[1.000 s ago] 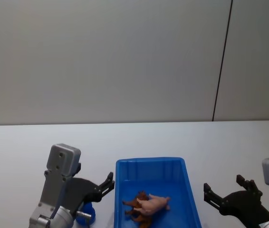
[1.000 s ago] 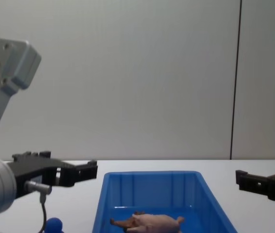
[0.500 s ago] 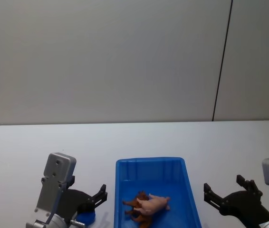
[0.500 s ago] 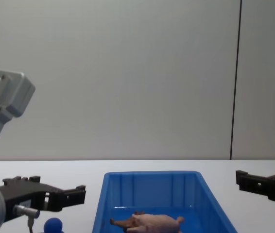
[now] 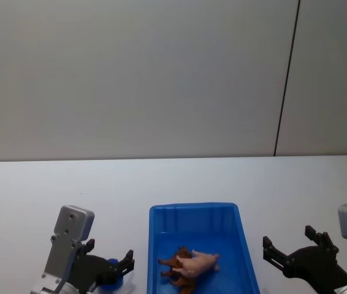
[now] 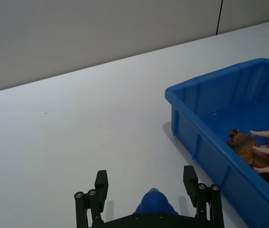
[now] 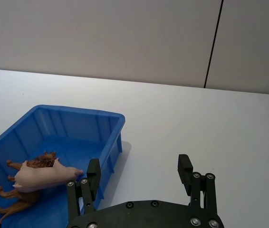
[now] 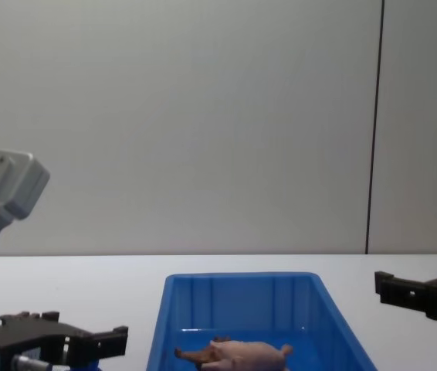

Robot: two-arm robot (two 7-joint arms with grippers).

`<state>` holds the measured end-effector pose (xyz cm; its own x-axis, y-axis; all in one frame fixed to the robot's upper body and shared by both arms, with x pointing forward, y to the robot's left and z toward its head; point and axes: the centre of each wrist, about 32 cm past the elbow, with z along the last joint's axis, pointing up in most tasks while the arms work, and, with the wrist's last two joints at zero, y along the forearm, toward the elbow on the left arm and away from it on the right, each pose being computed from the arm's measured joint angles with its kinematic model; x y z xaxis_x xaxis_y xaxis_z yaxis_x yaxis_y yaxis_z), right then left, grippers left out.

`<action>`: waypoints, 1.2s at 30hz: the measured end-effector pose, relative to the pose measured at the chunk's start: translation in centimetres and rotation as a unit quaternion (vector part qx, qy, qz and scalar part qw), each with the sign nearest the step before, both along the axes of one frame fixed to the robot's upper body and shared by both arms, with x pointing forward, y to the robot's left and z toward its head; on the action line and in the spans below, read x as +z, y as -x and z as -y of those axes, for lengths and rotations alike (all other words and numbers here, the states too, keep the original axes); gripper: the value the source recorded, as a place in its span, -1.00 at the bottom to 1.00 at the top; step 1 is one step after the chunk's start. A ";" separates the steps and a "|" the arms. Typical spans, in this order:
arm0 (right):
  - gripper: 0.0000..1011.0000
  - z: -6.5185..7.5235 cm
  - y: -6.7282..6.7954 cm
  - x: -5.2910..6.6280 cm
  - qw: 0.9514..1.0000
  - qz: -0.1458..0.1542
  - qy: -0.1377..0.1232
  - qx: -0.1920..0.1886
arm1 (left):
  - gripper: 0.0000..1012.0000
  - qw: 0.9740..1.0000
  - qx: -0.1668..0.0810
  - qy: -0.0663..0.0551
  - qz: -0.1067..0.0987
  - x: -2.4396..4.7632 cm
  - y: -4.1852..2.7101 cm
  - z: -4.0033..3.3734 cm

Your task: Pick up the two dolls from the table and place them into the box.

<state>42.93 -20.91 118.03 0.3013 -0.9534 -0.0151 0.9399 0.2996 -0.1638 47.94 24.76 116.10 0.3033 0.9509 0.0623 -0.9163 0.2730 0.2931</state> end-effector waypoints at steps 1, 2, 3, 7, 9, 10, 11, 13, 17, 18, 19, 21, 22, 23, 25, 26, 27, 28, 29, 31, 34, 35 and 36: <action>0.98 0.0 0.0 0.0 1.000 0.000 0.000 0.000 | 0.98 1.000 -0.001 0.001 -0.001 -0.05 -0.02 -0.04; 0.98 0.0 0.0 0.0 1.000 0.000 0.000 0.000 | 0.98 1.000 -0.001 0.001 -0.003 -0.16 -0.04 -0.12; 0.98 0.0 0.0 0.0 1.000 0.000 0.000 0.000 | 0.92 1.000 -0.003 0.003 -0.007 -0.31 -0.07 -0.22; 0.98 0.0 0.0 0.0 1.000 0.000 0.000 0.000 | 0.76 1.000 -0.005 0.007 -0.016 -0.73 -0.12 -0.51; 0.98 0.0 0.0 0.0 1.000 0.000 0.000 0.000 | 0.63 1.000 -0.006 0.008 -0.020 -0.89 -0.10 -0.60; 0.98 0.0 0.0 0.0 1.000 0.000 0.000 0.000 | 0.59 1.000 -0.006 0.009 -0.021 -0.96 -0.08 -0.64; 0.98 0.0 0.0 0.0 1.000 0.000 0.000 0.000 | 0.52 1.000 -0.006 0.010 -0.024 -1.11 -0.04 -0.72; 0.98 0.0 0.0 0.0 1.000 0.000 0.000 0.000 | 0.41 1.000 -0.006 0.011 -0.026 -1.23 -0.01 -0.79; 0.98 0.0 0.0 0.0 1.000 0.000 0.000 0.000 | 0.17 0.999 -0.008 0.013 -0.031 -1.47 0.07 -0.94; 0.98 0.0 0.0 0.0 1.000 0.000 0.000 0.000 | 0.13 0.999 -0.008 0.013 -0.032 -1.51 0.08 -0.96; 0.98 0.0 0.0 0.0 1.000 0.000 0.000 0.000 | 0.05 0.999 -0.009 0.014 -0.033 -1.59 0.11 -1.01; 0.98 0.0 0.0 0.0 1.000 0.000 0.000 0.000 | -0.07 0.999 -0.009 0.014 -0.034 -1.65 0.12 -1.05; 0.98 0.0 0.0 0.0 1.000 0.000 0.000 0.000 | -0.15 0.999 -0.010 0.015 -0.034 -1.72 0.14 -1.08; 0.98 0.0 0.0 0.0 1.000 0.000 0.000 0.000 | -0.28 0.999 -0.011 0.015 -0.034 -1.75 0.15 -1.10; 0.98 0.0 0.0 0.0 1.000 0.000 0.000 0.000 | -0.30 0.999 -0.012 0.016 -0.033 -1.81 0.16 -1.14; 0.98 0.0 0.0 0.0 1.000 0.000 0.000 0.000 | -0.35 0.999 -0.013 0.016 -0.033 -1.83 0.17 -1.15; 0.98 0.0 0.0 0.0 1.000 0.000 0.000 0.000 | -0.38 0.999 -0.014 0.017 -0.032 -1.85 0.18 -1.16; 0.98 0.0 0.0 0.0 1.000 0.000 0.000 0.000 | -0.39 0.999 -0.015 0.017 -0.031 -1.85 0.18 -1.16; 0.98 0.0 0.0 0.0 1.000 0.000 0.000 0.000 | -0.41 0.999 -0.015 0.017 -0.031 -1.85 0.18 -1.17; 0.98 0.0 0.0 0.0 1.000 0.000 0.000 0.000 | -0.43 0.999 -0.018 0.016 -0.028 -1.82 0.19 -1.16; 0.98 0.0 0.0 0.0 1.000 0.000 0.000 0.000 | -0.46 0.999 -0.021 0.016 -0.024 -1.68 0.19 -1.10; 0.98 0.0 0.0 0.0 1.000 0.000 0.000 0.000 | -0.49 0.999 -0.024 0.016 -0.020 -1.55 0.18 -1.05; 0.98 0.0 0.0 0.0 1.000 0.000 0.000 0.000 | -0.49 0.999 -0.025 0.016 -0.018 -1.45 0.17 -1.01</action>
